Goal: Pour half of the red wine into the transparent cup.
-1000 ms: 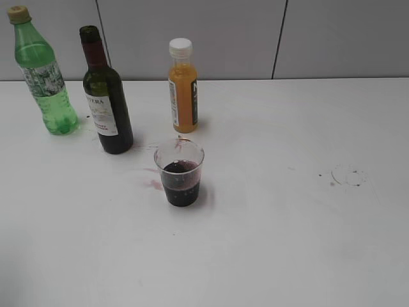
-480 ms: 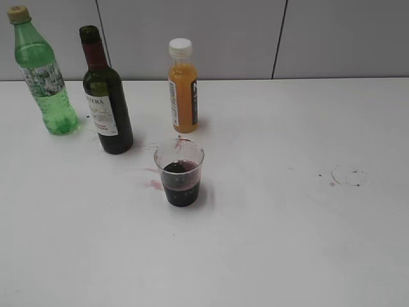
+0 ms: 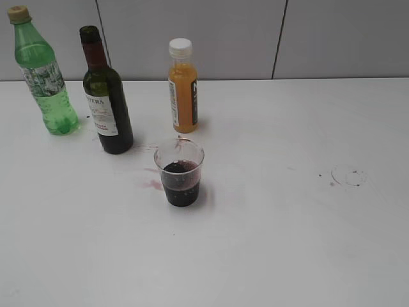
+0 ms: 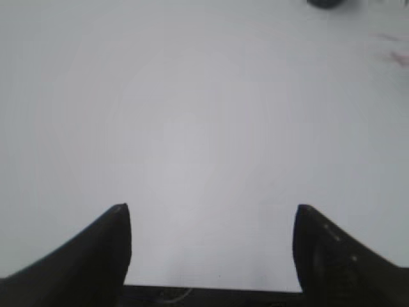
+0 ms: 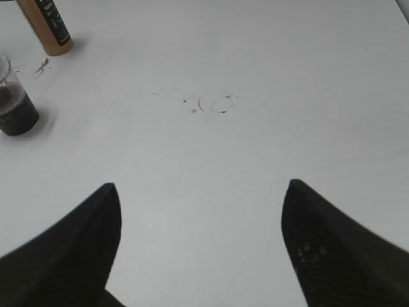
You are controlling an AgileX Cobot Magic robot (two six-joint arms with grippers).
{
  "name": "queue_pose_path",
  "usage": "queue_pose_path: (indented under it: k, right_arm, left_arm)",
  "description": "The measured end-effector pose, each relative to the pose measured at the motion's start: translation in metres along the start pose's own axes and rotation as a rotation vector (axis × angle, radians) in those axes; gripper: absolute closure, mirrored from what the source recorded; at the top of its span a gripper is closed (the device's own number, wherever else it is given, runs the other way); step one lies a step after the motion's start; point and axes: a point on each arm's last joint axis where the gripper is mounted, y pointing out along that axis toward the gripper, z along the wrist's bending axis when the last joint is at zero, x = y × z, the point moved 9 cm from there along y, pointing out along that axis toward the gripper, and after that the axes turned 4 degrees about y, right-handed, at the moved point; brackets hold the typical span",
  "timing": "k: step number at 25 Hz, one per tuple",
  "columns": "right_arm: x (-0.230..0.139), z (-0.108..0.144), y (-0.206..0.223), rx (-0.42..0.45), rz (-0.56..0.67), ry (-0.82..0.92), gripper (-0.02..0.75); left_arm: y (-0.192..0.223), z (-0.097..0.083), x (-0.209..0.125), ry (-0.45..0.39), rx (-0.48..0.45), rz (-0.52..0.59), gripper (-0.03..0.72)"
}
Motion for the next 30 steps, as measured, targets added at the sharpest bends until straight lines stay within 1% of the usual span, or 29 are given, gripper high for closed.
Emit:
queue_pose_path:
  k: [5, 10, 14, 30]
  right_arm:
    - [0.0, 0.0, 0.0, 0.0, 0.0, 0.0, 0.147]
    - [0.0, 0.0, 0.0, 0.0, 0.0, -0.001, 0.147]
    - [0.0, 0.0, 0.0, 0.0, 0.0, -0.001, 0.148]
    - [0.0, 0.0, 0.0, 0.001, 0.0, 0.0, 0.147]
  left_arm:
    - [-0.016, -0.001, 0.001, 0.005, 0.006, -0.121, 0.1]
    - [-0.027, -0.001, 0.0, 0.01, 0.011, -0.209, 0.1]
    - [-0.029, -0.001, 0.0, 0.01, 0.011, -0.223, 0.1]
    - [-0.029, -0.001, 0.0, 0.01, 0.011, -0.223, 0.101]
